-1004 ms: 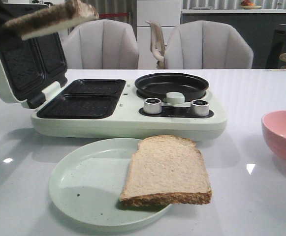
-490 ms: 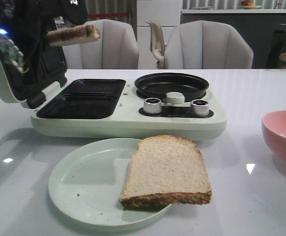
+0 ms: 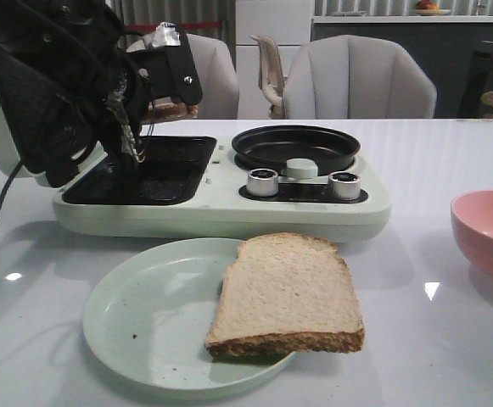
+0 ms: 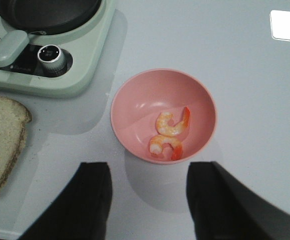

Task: Make breakfast with bread and shrimp
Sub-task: 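Lower the bread slice onto the far sandwich plate and release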

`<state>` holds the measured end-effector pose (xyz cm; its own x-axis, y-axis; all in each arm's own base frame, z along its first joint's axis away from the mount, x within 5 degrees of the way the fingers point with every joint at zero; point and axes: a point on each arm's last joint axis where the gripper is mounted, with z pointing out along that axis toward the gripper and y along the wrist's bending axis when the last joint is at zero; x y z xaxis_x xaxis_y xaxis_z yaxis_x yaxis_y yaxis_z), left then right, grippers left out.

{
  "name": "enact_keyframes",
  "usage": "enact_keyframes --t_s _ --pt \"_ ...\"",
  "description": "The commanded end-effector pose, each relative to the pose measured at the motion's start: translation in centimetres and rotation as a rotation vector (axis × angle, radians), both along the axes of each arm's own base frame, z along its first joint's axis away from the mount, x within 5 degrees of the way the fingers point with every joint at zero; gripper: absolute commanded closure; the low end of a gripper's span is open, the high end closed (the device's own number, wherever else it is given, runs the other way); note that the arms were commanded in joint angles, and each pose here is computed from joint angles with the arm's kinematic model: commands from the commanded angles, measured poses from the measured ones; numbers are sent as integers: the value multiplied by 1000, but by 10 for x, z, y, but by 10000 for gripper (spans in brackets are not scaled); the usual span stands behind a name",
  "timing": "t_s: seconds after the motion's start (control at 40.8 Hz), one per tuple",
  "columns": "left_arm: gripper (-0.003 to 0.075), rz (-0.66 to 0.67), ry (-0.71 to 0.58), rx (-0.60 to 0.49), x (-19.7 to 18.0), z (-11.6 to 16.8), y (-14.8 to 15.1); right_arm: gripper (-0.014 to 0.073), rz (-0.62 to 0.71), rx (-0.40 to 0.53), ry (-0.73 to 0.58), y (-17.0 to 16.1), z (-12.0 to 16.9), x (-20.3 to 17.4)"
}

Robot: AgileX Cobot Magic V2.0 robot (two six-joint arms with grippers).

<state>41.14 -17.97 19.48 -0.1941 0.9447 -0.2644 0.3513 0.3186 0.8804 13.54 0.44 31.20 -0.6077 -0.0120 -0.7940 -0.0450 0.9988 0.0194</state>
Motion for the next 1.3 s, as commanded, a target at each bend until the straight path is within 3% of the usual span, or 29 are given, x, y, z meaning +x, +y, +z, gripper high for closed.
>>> enact_keyframes --t_s 0.0,0.196,0.269,0.416,0.514,0.661,0.881,1.004,1.151,1.273 --pt "619 -4 -109 4 13 35 7 132 -3 -1 -92 0 15 4" --pt "602 -82 -52 -40 19 30 8 132 -3 -1 -92 0 15 4" --pt "529 -84 -49 -42 20 29 9 132 -3 -1 -92 0 15 4" --pt "297 -75 -54 -38 20 30 10 132 -3 -1 -92 0 15 4" --pt "214 -30 -83 -17 20 32 12 132 -3 -1 -92 0 15 4" --pt "209 -39 -122 -24 11 48 3 132 -3 -1 -92 0 15 4" --pt "209 -48 -149 -133 -21 87 -1 132 -3 -1 -92 0 15 4" --pt "209 -2 -122 -279 -55 108 3 132 -3 -1 -92 0 15 4" --pt "209 79 47 -462 -112 127 14 132 -3 -1 -92 0 15 4" --pt "210 200 220 -519 -160 141 32 132 -3 -1 -92 0 15 4"
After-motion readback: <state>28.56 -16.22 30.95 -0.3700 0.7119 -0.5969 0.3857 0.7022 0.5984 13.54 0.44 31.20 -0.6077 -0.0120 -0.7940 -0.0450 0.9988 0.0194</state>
